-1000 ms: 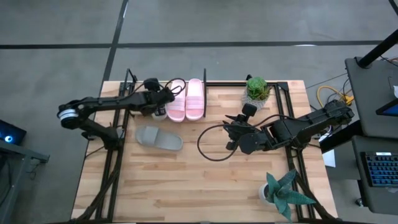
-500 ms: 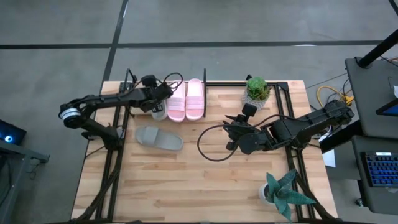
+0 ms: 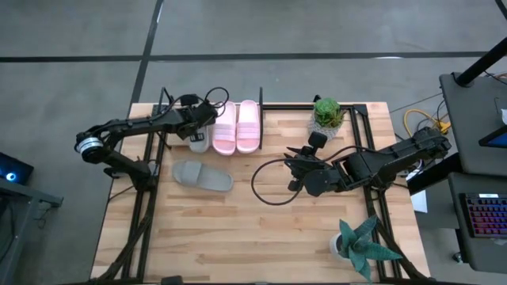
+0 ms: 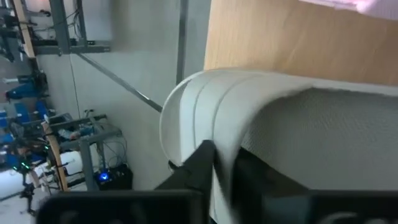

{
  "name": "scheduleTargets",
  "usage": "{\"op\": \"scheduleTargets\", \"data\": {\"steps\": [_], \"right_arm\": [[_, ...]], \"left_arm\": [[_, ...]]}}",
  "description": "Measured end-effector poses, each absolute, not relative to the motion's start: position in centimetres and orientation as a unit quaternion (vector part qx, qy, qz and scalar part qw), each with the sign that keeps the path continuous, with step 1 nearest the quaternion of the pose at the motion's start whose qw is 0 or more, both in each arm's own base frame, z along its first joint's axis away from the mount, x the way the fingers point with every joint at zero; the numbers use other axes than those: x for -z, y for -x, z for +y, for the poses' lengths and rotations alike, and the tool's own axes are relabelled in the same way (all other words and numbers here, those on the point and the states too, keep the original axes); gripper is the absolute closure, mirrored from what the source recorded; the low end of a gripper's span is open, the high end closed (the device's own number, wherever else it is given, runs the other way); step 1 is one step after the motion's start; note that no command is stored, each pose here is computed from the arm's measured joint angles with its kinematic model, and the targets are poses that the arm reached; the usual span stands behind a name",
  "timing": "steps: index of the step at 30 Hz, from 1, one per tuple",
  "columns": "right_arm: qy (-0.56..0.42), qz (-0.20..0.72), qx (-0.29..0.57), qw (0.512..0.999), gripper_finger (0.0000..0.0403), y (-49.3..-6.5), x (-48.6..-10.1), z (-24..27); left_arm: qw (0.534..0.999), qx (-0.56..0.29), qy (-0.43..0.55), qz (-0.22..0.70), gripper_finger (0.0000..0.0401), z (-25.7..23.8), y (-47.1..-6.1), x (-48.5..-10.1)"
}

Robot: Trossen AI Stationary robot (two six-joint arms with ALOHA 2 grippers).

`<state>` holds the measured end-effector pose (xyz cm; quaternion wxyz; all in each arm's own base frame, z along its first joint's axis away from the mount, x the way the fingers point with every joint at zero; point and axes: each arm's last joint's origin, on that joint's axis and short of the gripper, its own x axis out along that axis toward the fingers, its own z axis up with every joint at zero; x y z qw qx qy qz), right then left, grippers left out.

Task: Pick and place slides into the shelf
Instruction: Put the right gray slipper on the shelf

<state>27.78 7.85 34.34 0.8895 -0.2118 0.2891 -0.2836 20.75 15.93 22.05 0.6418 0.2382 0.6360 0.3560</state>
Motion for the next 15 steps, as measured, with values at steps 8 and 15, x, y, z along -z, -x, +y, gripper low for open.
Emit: {"op": "scheduleTargets", "data": {"steps": [8, 15], "right_arm": [[0.212, 0.289, 0.284, 0.889, 0.0321, -27.8, -34.3, 7.8], [0.212, 0.289, 0.284, 0.889, 0.0327, -27.8, -34.3, 7.8]], "left_arm": [[0.643, -0.329, -0.269, 0.638, 0.0398, 15.5, -21.2, -21.9], [0.644, -0.336, -0.303, 0.617, 0.04, 15.2, -21.9, -21.7]]}}
